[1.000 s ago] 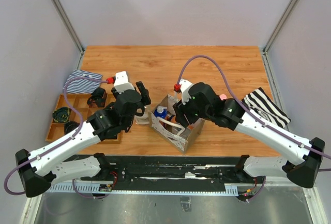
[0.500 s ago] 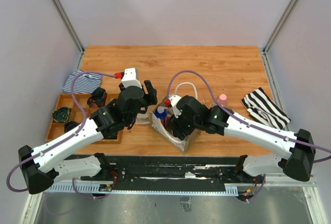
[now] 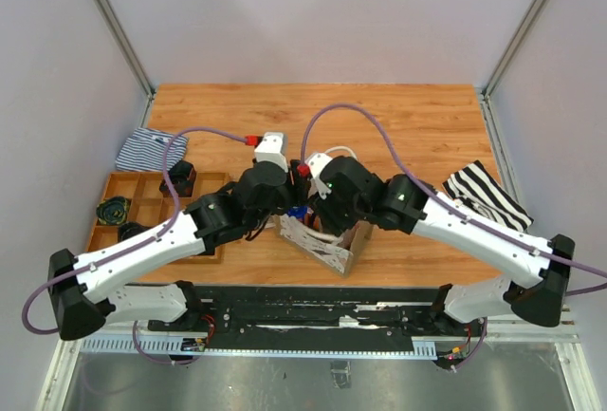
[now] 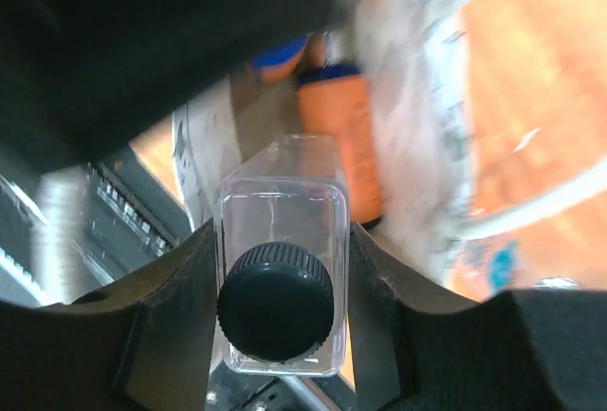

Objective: Take the personal care products out of the canvas bag

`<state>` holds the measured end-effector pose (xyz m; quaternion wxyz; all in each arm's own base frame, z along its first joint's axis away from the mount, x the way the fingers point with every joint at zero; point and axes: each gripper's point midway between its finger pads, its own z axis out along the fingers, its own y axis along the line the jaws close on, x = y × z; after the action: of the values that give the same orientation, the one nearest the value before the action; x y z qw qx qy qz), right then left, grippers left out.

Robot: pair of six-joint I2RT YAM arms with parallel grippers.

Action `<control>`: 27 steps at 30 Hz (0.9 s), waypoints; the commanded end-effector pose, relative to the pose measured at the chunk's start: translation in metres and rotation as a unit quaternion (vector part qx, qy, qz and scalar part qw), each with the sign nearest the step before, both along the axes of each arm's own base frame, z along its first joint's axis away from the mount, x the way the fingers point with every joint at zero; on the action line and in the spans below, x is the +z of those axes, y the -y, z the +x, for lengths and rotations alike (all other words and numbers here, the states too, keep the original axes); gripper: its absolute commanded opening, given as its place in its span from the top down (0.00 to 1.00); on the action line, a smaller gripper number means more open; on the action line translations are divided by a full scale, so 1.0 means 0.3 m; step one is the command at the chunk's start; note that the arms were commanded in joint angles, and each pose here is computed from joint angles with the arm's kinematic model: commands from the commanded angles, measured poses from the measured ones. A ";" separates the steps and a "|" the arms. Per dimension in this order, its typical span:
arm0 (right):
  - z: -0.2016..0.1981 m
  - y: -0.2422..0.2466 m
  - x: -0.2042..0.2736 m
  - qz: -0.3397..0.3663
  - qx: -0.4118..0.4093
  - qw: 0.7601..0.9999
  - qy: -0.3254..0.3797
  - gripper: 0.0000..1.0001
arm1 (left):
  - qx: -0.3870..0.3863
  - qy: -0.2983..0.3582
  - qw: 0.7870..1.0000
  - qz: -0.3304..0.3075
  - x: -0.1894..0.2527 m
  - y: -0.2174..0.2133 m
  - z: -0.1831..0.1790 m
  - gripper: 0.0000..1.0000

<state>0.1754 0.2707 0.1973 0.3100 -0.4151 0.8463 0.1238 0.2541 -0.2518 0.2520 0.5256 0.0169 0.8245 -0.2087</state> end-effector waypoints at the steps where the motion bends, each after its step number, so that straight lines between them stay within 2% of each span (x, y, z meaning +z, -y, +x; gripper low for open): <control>1: 0.142 0.055 0.435 0.084 -0.056 0.981 0.164 0.99 | -0.034 -0.015 0.999 0.023 -0.024 0.073 -0.021 0.41; 7: 0.238 0.194 0.682 0.104 -0.136 0.950 0.260 0.99 | -0.029 -0.046 0.998 0.019 -0.065 0.067 -0.048 0.41; 12: 0.343 0.309 0.772 0.113 -0.197 0.927 0.298 0.99 | -0.060 -0.064 0.995 0.049 -0.138 0.101 -0.065 0.48; 18: 0.455 0.369 0.732 0.126 -0.227 0.923 0.283 0.99 | -0.060 -0.104 0.986 0.115 -0.256 0.113 -0.083 0.48; 24: 0.515 0.426 0.633 0.121 -0.251 0.925 0.259 0.99 | -0.006 -0.108 0.984 0.138 -0.280 0.037 -0.098 0.47; 27: 0.542 0.453 0.598 0.120 -0.262 0.923 0.255 0.99 | 0.006 -0.095 0.987 0.128 -0.263 0.021 -0.112 0.46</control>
<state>0.3181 0.1381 0.3388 0.5108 -0.1926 0.8378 0.0029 0.2389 -0.2875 0.2046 0.4671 0.0580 0.8676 -0.1604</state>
